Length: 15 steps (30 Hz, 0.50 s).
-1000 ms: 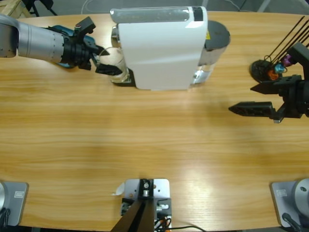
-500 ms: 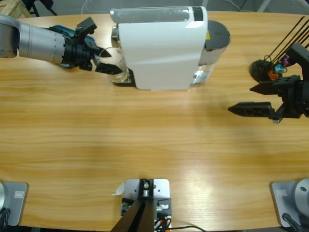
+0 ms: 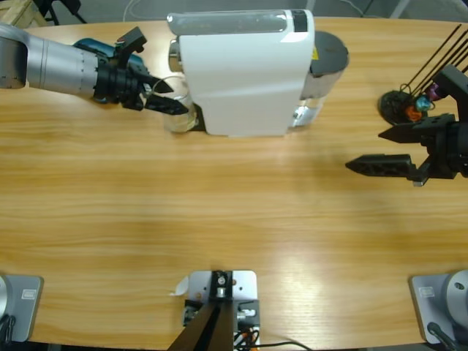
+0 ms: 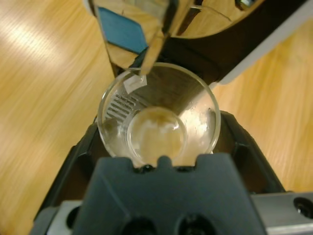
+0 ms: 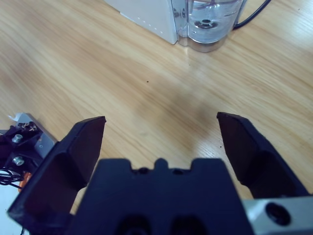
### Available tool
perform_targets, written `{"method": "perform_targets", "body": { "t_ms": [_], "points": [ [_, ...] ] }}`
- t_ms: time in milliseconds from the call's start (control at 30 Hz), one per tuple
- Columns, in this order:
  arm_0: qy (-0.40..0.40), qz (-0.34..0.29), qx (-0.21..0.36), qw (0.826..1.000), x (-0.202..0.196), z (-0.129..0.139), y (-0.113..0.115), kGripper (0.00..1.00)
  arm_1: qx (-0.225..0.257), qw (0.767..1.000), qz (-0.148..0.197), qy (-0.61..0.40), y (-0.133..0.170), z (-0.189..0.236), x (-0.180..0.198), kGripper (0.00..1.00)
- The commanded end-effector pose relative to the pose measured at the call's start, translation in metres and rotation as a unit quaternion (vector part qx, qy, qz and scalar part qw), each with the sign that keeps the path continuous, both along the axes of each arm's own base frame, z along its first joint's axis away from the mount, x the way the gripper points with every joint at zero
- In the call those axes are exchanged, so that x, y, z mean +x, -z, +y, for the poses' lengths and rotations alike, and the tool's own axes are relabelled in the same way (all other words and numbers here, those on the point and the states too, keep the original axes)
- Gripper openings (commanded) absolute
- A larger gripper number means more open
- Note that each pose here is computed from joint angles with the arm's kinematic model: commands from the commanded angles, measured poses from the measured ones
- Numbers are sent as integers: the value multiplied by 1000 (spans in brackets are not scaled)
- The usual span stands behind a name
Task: Pour coffee
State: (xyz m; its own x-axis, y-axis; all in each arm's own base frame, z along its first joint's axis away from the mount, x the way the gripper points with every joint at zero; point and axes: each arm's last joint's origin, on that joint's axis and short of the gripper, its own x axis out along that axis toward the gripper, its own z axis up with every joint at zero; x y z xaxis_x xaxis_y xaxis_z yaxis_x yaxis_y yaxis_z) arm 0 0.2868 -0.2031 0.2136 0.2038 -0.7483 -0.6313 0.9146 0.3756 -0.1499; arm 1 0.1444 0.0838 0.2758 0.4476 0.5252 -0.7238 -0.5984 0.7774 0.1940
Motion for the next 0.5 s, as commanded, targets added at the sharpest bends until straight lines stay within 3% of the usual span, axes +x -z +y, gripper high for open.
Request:
{"method": "perform_targets", "body": {
  "t_ms": [33, 167, 300, 500],
  "points": [
    [-11, 32, 14, 999, -7, 4, 17, 145, -4, 1000, 21, -12, 11, 3, 1, 1000],
    [-31, 18, 34, 999, -7, 9, 17, 171, -4, 1000, 20, -12, 11, 3, 1, 1000],
    [-61, -3, 51, 997, -13, 29, 10, 172, -5, 1000, 21, -13, 11, 3, 2, 1000],
    [-103, -49, 18, 993, -16, 55, -25, 172, -5, 1000, 23, -13, 12, 4, 3, 1000]
  ]
}}
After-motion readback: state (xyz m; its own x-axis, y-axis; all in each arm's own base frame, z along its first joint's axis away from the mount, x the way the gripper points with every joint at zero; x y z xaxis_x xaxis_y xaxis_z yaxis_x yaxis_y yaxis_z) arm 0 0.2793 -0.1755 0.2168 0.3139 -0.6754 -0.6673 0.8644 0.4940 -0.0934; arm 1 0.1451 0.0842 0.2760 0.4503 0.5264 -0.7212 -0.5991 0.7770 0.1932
